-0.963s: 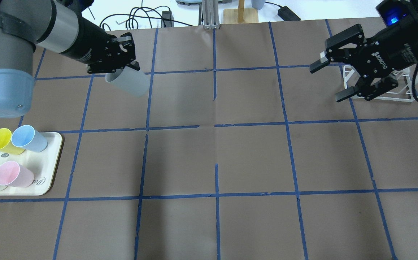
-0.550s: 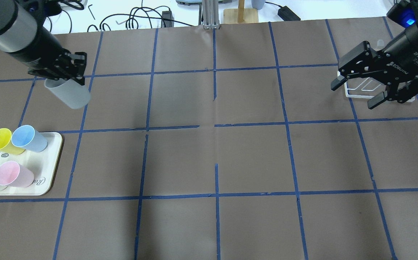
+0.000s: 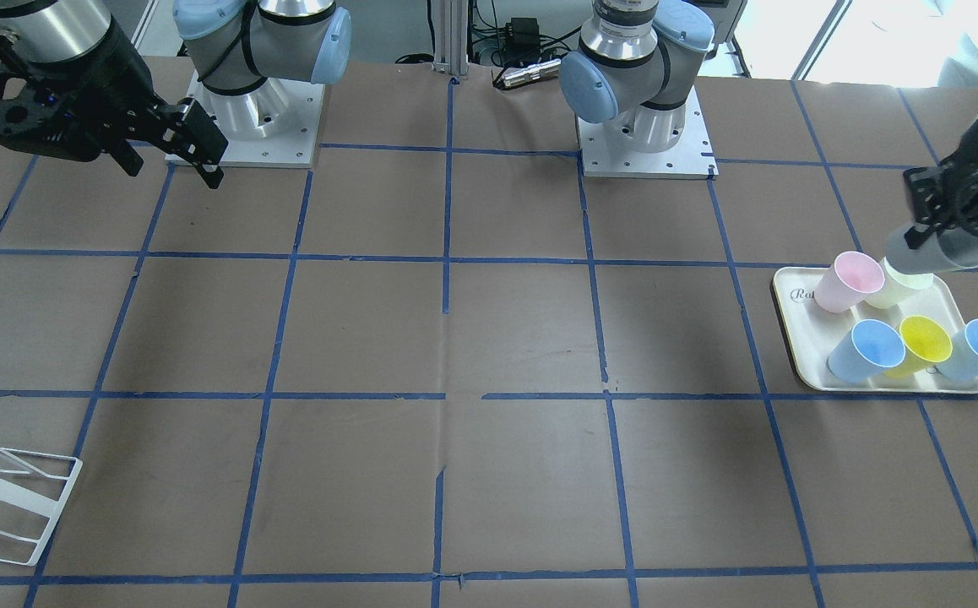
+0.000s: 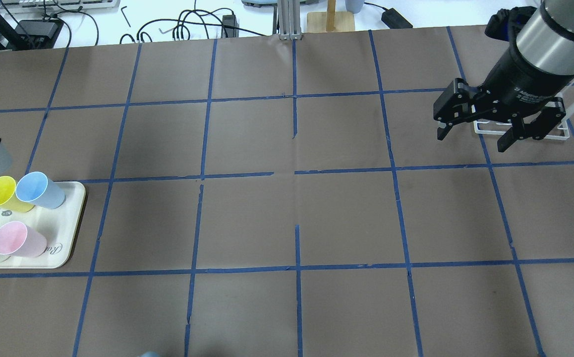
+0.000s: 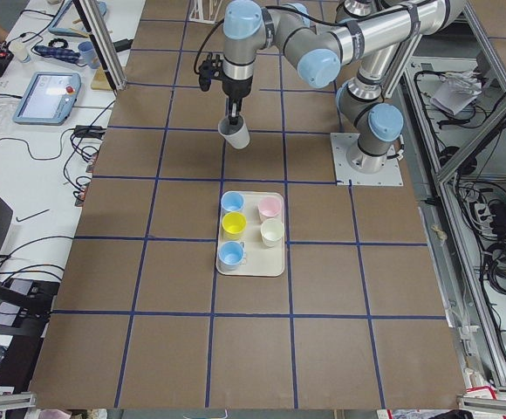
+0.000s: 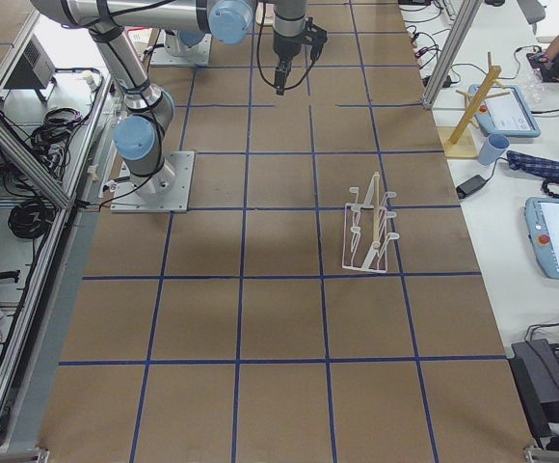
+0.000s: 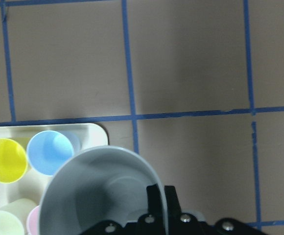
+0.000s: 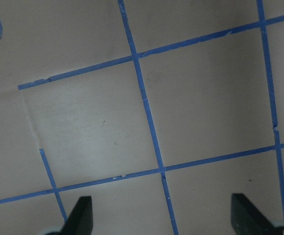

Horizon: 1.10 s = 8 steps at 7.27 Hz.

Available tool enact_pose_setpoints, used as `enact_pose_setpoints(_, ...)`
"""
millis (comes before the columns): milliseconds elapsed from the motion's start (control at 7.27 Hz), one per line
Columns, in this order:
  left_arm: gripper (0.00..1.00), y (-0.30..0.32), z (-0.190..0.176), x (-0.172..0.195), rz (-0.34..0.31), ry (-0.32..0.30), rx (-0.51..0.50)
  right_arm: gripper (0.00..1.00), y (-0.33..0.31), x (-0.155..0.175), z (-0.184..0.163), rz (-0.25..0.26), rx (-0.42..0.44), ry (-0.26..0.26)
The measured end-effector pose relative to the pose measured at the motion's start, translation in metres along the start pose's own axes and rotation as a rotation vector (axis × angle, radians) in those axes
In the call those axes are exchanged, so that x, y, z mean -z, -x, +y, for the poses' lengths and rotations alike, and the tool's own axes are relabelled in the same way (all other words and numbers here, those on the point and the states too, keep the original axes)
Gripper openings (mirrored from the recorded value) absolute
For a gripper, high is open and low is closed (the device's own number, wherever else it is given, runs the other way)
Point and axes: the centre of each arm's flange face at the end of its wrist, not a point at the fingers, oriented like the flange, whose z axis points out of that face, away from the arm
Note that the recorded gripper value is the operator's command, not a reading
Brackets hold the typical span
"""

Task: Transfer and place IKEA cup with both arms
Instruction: 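Carry the cup with the left gripper over the pastel cup tray, then lower the white cup into the tray and open the left gripper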

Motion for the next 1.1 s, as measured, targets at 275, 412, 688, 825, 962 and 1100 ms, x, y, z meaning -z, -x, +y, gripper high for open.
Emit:
enact_pose_setpoints(275, 0.02, 0.089, 0.046, -0.015, 0.018, 0.003, -0.059, 1.0, 0.012, -0.023, 0.006, 0.041, 0.041, -0.042)
enact_pose_setpoints(412, 0.02, 0.121, 0.06, -0.03, 0.043, -0.014, -0.081, 1.0, 0.022, -0.029, 0.014, 0.045, 0.069, -0.06)
enact_pose_setpoints(688, 0.02, 0.177, 0.076, -0.072, 0.079, -0.057, -0.105, 1.0, 0.032, -0.023, 0.029, 0.04, 0.128, -0.088)
enact_pose_setpoints(825, 0.02, 0.198, 0.082, -0.09, 0.08, -0.066, -0.114, 1.0, 0.031, -0.016, 0.034, 0.042, 0.149, -0.105)
enact_pose_setpoints(962, 0.02, 0.217, 0.091, -0.107, 0.084, -0.068, -0.112, 1.0, 0.029, -0.009, 0.04, 0.044, 0.157, -0.114)
enact_pose_setpoints(1100, 0.02, 0.23, 0.098, -0.122, 0.096, -0.066, -0.103, 1.0, 0.027, -0.007, 0.044, 0.045, 0.159, -0.108)
